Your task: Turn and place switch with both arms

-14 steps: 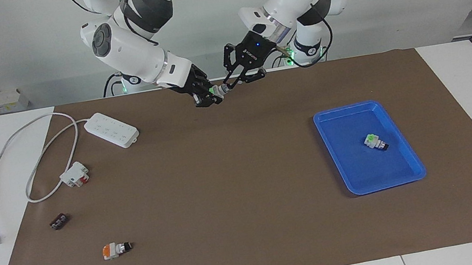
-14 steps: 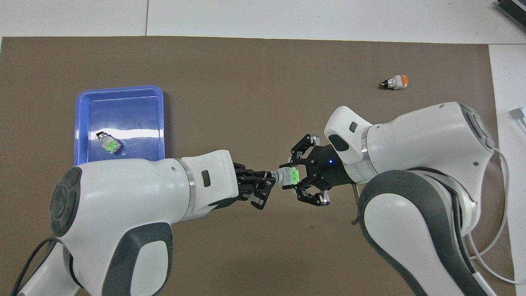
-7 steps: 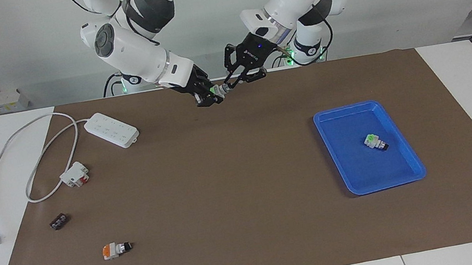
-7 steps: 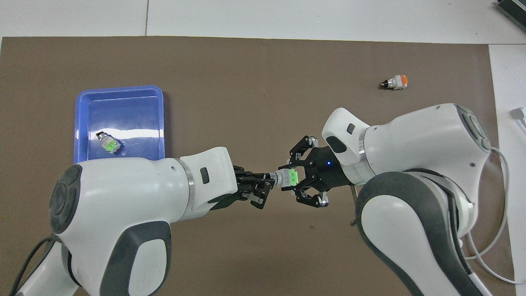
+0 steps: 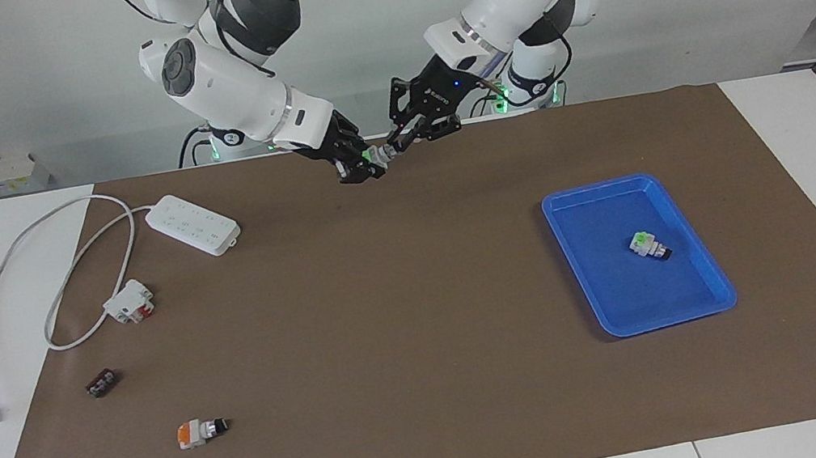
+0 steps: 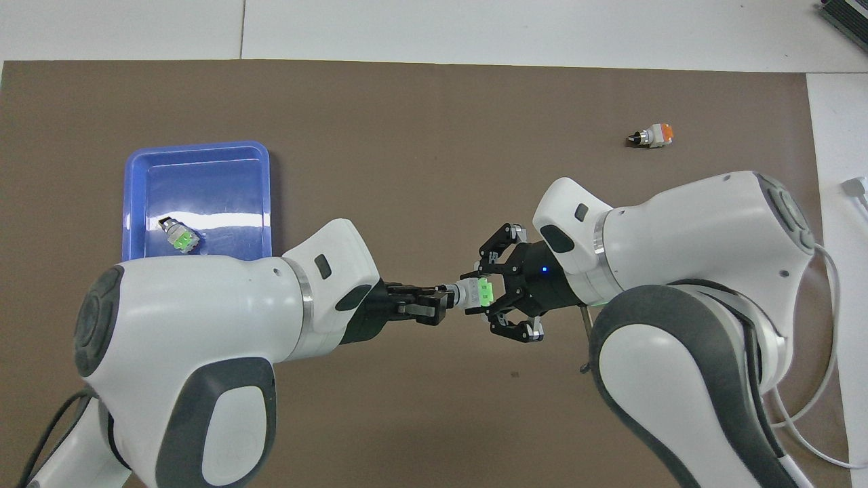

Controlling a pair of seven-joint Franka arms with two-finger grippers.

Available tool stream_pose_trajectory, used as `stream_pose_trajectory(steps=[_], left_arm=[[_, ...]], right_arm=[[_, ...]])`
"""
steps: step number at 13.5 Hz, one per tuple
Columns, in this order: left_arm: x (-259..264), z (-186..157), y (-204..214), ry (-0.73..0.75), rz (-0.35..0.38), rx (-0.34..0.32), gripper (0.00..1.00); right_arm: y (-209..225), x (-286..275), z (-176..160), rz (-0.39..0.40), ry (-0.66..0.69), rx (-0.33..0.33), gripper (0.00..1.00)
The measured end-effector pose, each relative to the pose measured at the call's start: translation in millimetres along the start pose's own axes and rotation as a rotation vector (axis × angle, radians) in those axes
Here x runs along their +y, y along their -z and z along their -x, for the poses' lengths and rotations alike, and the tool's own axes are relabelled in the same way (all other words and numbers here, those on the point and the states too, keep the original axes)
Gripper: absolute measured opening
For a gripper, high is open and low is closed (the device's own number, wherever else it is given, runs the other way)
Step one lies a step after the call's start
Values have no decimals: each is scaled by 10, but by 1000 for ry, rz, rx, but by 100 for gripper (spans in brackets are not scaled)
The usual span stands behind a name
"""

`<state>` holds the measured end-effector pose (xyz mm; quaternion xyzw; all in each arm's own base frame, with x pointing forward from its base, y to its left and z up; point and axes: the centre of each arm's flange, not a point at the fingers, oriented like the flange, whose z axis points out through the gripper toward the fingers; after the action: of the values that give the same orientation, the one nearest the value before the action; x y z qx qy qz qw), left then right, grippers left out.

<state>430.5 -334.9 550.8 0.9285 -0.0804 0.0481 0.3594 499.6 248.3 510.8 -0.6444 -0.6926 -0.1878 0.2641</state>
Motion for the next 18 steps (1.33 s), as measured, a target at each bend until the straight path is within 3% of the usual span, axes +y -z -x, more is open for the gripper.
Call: stream_pose_trajectory(steps=[9, 18], left_arm=[[-45, -34, 27, 339, 64, -6, 22], [-117, -54, 57, 557, 86, -39, 22]], right_arm=[[54, -12, -11, 10, 2, 1, 42], [40, -28, -44, 7, 7, 1, 42]])
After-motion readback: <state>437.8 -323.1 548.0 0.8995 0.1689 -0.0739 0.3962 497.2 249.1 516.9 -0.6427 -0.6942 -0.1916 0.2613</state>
